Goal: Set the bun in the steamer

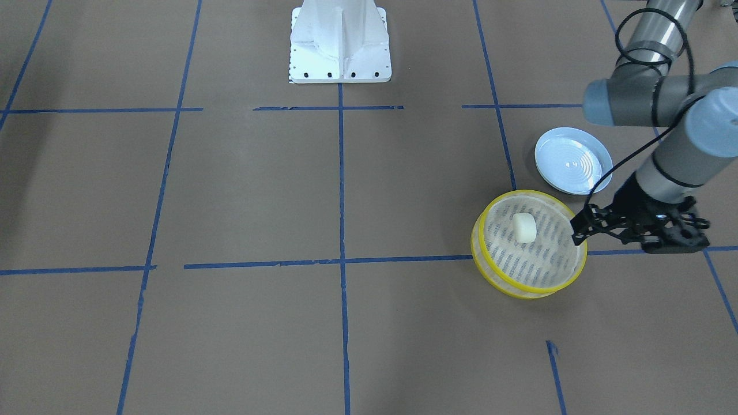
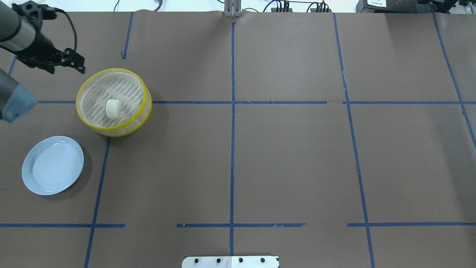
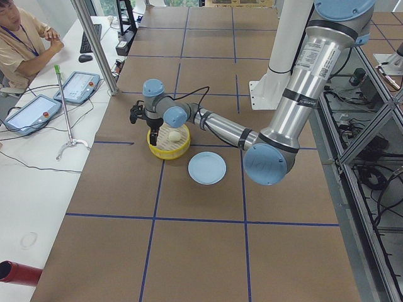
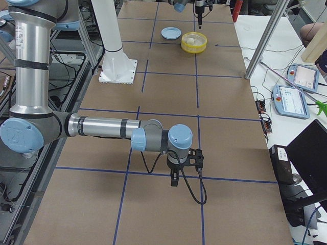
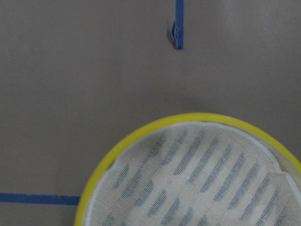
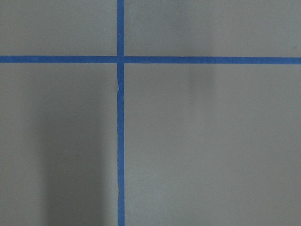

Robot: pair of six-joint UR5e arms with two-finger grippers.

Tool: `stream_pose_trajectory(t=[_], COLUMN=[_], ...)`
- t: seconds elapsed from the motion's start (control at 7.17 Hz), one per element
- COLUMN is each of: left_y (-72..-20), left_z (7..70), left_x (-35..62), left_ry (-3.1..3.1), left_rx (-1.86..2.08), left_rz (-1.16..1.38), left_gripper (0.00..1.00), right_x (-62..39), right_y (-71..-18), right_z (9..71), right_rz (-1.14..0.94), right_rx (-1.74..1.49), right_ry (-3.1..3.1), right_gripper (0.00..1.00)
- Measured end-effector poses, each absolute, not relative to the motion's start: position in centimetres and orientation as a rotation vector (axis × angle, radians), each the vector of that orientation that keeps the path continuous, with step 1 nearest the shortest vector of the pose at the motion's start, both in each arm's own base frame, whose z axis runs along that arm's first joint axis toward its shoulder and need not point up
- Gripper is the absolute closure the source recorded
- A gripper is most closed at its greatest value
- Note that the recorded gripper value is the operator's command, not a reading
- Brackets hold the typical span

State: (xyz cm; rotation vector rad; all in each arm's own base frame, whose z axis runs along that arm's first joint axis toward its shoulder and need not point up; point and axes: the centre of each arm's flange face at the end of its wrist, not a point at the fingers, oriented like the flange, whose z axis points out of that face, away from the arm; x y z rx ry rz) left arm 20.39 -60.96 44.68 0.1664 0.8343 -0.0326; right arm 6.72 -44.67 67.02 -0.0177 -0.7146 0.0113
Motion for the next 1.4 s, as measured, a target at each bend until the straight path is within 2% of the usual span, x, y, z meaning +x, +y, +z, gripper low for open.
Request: stream_pose_trajectory(t=[0.56, 0.98, 1.4], left_y=[-54.0, -51.7, -49.0], left_z=[58.5, 61.3, 61.3], left_x=[-0.7, -3.9, -4.4], left_ry=[0.826, 0.837, 0.838], left_rx=[0.198, 0.099, 0.078], left_rz=[0.071, 0.030, 0.025], left_gripper=[0.00, 0.00, 0.00], right_x=[6.7, 6.7, 6.7], right_y=[-44.7, -44.7, -44.7], right_z=[67.0, 67.0, 67.0], right_rz=[0.011, 0.011, 0.011], right_rx=[-0.018, -0.018, -0.018], right_ry=[-0.715, -0.715, -0.715], right_gripper=[0.00, 0.00, 0.00])
